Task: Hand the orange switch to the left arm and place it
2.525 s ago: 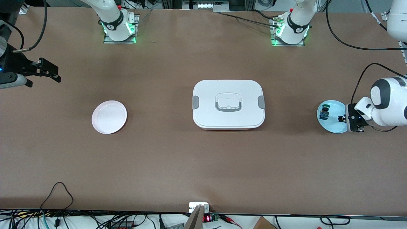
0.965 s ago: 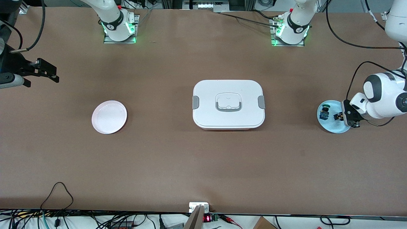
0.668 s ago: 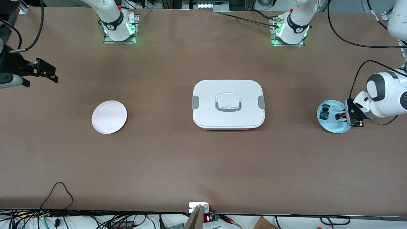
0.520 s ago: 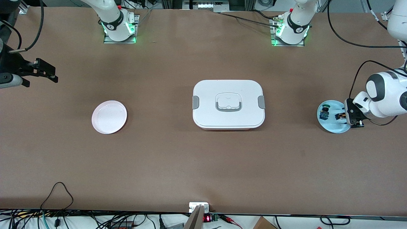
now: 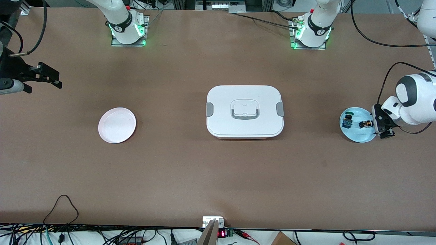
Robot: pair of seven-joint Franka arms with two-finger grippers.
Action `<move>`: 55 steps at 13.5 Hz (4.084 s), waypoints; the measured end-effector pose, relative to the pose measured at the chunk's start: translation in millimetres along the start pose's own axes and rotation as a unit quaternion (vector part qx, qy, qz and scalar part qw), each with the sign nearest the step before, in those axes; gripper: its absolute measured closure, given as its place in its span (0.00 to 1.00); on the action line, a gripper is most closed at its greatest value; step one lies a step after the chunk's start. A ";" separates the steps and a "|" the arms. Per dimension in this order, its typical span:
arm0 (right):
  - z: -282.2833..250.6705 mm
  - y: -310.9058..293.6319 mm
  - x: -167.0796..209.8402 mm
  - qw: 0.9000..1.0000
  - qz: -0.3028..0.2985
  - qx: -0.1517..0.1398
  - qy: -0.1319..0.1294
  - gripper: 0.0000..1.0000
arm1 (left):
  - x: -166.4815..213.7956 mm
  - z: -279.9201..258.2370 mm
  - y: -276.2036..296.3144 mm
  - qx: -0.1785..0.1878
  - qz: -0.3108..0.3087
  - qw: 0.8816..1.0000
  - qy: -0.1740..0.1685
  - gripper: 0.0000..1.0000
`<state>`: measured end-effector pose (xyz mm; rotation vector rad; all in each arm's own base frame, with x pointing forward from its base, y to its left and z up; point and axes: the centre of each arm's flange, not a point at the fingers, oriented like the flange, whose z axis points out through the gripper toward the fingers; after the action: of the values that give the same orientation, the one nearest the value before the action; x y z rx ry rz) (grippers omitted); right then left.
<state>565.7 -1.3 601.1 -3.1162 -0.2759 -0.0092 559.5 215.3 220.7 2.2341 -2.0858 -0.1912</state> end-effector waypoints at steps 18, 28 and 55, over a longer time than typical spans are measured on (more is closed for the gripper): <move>1.0 3.3 -0.3 1.000 0.003 0.000 -0.001 0.00 | 127.6 -285.8 11.3 -0.091 -0.275 0.957 -0.032 0.00; 2.4 5.3 0.0 1.000 0.005 0.000 -0.003 0.00 | 229.6 -368.9 55.7 -0.032 -0.564 0.824 -0.049 0.00; 2.6 6.1 0.0 1.000 0.006 0.000 -0.003 0.00 | 178.0 -393.3 78.2 -0.012 -0.693 0.719 0.052 0.00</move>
<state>566.7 -7.3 598.4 -3.1184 -0.2585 -0.0005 551.0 21.6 614.2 3.0791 0.0584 -0.1327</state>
